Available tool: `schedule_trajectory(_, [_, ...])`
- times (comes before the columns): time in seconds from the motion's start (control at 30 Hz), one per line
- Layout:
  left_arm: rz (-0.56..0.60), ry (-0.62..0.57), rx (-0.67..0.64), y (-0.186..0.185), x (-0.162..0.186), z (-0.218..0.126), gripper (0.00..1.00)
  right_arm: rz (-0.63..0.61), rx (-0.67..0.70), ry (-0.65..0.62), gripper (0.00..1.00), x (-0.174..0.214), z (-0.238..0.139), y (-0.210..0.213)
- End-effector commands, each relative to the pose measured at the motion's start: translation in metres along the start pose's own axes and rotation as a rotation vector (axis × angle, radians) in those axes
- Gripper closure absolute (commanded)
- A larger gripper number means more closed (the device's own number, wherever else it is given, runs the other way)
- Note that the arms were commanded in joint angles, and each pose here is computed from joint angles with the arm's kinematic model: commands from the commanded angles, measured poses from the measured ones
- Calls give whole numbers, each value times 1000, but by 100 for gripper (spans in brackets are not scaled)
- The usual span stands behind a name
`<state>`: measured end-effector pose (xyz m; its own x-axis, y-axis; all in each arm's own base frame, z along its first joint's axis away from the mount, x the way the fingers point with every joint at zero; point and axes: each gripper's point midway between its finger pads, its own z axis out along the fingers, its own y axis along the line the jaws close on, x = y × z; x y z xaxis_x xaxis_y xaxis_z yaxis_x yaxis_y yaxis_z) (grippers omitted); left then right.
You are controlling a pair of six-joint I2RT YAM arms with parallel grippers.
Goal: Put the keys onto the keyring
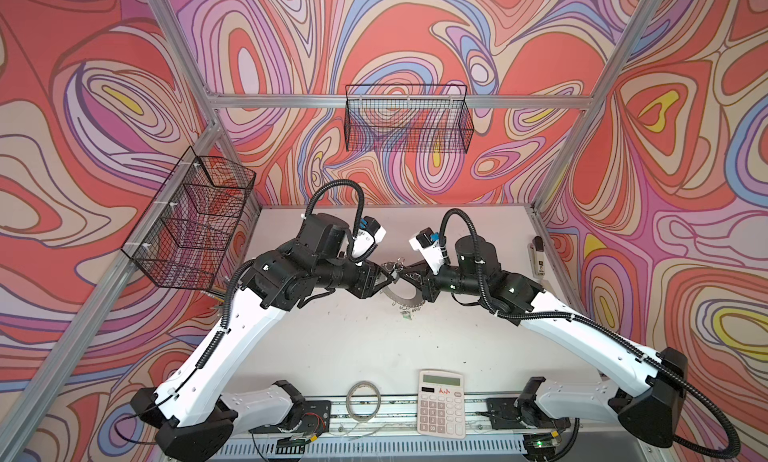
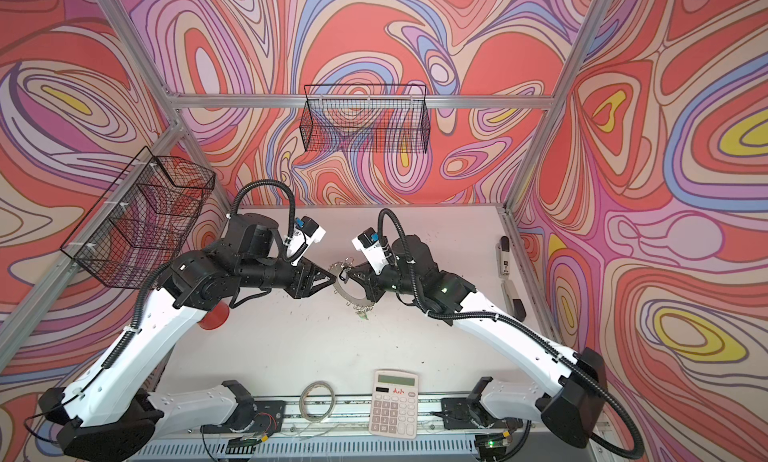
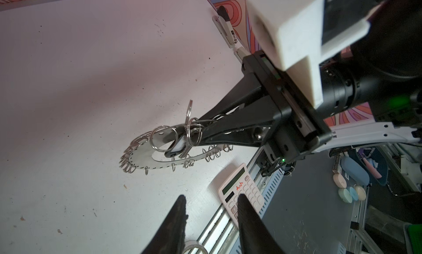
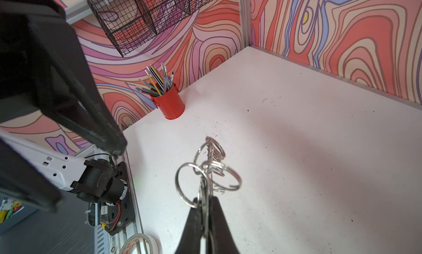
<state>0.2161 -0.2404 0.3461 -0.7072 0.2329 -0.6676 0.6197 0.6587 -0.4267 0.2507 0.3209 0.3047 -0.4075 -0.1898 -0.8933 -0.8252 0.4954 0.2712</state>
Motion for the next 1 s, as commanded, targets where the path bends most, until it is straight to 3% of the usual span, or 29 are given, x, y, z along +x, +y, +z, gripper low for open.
schedule_trajectory(0.0, [-62, -47, -24, 6, -16, 6, 60, -19, -3, -77, 100, -22, -6, 4])
schedule_trajectory(0.53, [-130, -49, 46, 4, -27, 35, 63, -20, -22, -82, 100, -19, -6, 7])
schedule_trajectory(0.63, [-134, -42, 55, 4, -27, 39, 69, -19, -29, -87, 100, -20, -5, 8])
schedule_trajectory(0.73, [-134, -45, 48, 5, -28, 40, 83, -17, -35, -93, 100, -22, -5, 9])
schedule_trajectory(0.9, [-132, -47, 35, 7, -28, 39, 98, -18, -47, -96, 100, -22, -6, 11])
schedule_trajectory(0.97, [-130, -47, 29, 7, -27, 37, 100, -18, -45, -95, 100, -21, -6, 10])
